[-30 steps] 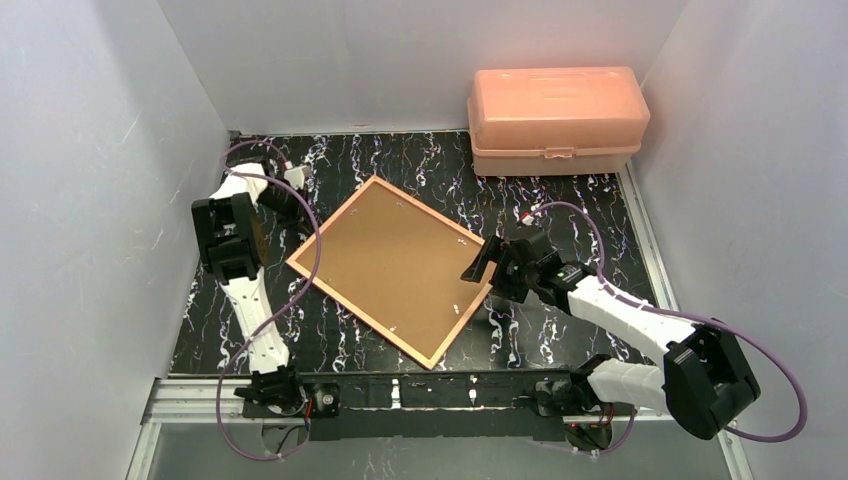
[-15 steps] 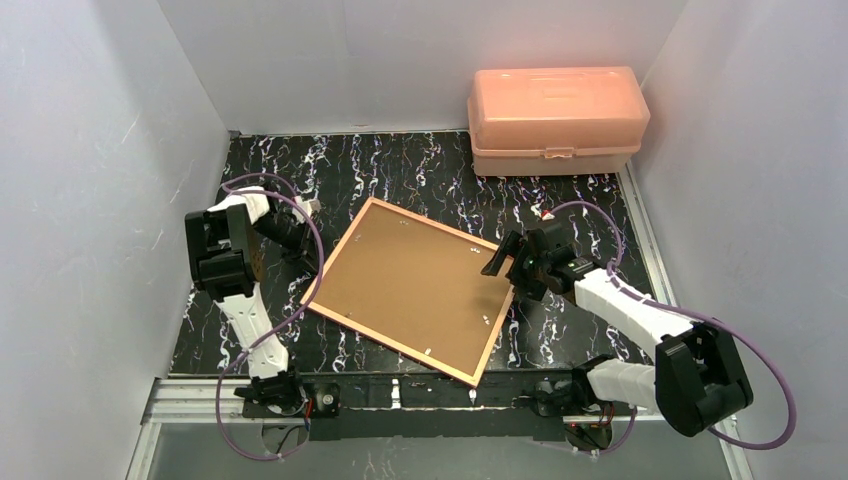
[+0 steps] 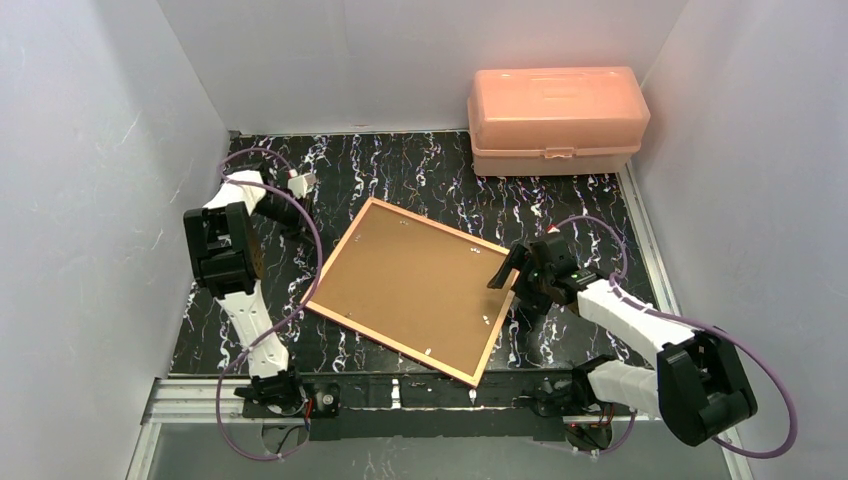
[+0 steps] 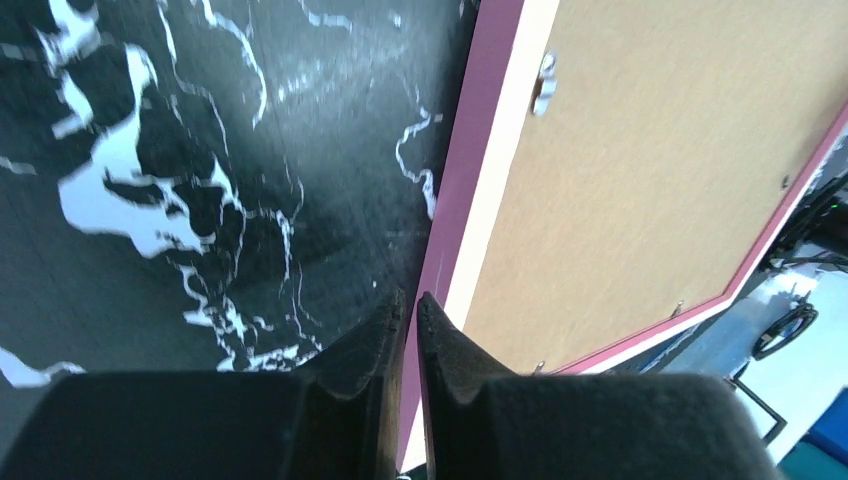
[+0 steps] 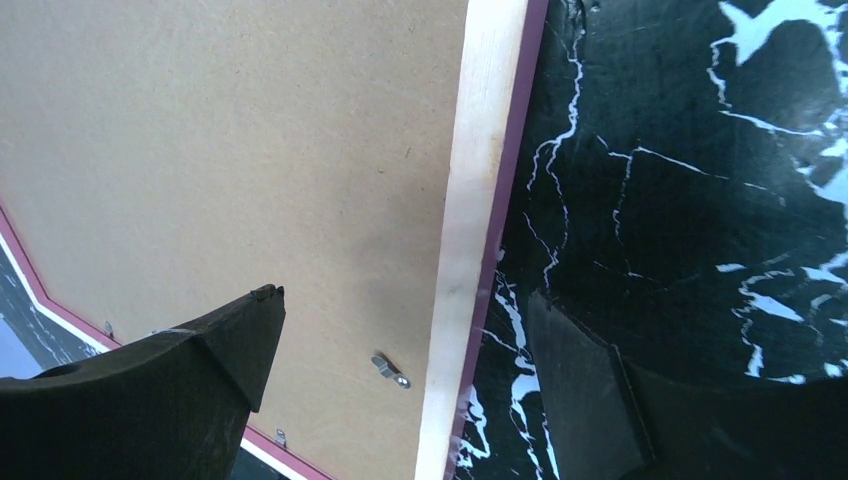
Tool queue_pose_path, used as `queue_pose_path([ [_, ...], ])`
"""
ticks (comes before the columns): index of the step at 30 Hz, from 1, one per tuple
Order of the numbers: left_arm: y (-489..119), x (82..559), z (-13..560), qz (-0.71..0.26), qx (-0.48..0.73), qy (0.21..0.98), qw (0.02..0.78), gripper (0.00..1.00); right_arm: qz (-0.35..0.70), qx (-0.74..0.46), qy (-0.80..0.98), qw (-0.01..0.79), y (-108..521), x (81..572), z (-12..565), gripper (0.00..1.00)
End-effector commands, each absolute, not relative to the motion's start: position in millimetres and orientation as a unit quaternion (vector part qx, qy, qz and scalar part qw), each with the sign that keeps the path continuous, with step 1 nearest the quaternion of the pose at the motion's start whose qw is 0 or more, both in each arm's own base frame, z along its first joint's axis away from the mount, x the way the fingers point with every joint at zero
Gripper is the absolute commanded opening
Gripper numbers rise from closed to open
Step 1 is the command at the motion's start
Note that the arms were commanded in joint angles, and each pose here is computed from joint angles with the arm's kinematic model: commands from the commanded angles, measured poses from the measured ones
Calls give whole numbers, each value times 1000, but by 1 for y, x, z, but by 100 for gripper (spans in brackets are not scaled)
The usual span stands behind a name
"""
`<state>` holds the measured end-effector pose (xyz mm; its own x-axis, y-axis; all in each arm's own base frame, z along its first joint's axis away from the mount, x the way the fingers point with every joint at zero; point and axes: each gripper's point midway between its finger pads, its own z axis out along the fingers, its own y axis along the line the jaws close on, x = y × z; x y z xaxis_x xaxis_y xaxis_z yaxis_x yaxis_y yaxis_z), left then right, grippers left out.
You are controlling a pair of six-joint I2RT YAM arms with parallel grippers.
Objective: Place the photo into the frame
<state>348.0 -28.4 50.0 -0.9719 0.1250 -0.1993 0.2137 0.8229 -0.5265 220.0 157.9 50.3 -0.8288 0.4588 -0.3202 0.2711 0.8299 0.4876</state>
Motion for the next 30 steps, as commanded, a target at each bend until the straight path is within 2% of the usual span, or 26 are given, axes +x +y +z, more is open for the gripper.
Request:
queue_pose_path([
  [1, -47, 359, 47, -334, 79, 937, 63, 11, 252, 210, 918, 221, 172, 232, 52, 99],
  [8, -64, 347, 35, -354, 97, 929, 36, 10, 281, 221, 905, 231, 182, 260, 56, 99],
  [18, -76, 291, 32, -375, 137, 917, 4, 5, 274, 216, 905, 241, 178, 322, 60, 99],
  [24, -88, 253, 35, -389, 168, 905, -33, 7, 207, 201, 923, 254, 155, 345, 58, 99],
  [30, -81, 263, 58, -404, 141, 904, -15, 8, 155, 192, 912, 327, 136, 360, 108, 99],
])
